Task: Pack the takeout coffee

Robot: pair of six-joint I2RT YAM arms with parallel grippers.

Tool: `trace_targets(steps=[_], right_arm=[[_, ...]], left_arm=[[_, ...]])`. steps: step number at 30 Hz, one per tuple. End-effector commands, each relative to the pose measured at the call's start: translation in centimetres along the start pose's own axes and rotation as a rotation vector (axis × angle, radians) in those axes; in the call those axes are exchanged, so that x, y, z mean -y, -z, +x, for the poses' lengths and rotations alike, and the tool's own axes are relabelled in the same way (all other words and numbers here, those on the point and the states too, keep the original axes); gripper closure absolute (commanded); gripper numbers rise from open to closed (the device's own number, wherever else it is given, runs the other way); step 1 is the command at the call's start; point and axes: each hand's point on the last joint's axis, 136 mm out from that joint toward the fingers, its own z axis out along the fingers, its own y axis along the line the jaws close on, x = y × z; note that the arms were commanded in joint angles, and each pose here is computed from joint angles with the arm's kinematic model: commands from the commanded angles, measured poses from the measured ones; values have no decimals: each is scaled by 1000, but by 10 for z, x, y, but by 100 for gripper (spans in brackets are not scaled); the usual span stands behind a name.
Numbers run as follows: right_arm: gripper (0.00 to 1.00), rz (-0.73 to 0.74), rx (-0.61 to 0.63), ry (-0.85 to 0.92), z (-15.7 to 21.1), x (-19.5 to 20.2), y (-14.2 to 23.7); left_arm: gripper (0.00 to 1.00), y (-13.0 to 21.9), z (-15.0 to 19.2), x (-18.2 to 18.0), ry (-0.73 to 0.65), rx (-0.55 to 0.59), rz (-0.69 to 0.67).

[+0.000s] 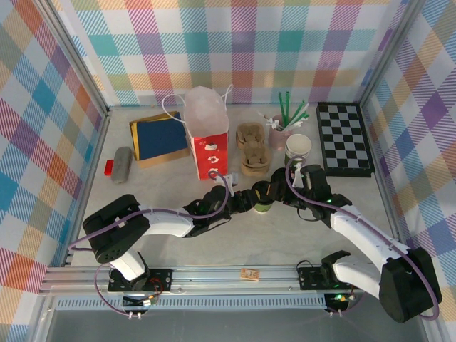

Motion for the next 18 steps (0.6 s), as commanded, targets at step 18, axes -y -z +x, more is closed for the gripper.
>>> trace_targets(steps=[18], right_arm=[[45,293,-150,-42,33,56,2]], left_arm=[[50,14,88,-70,-66,-374,-316]])
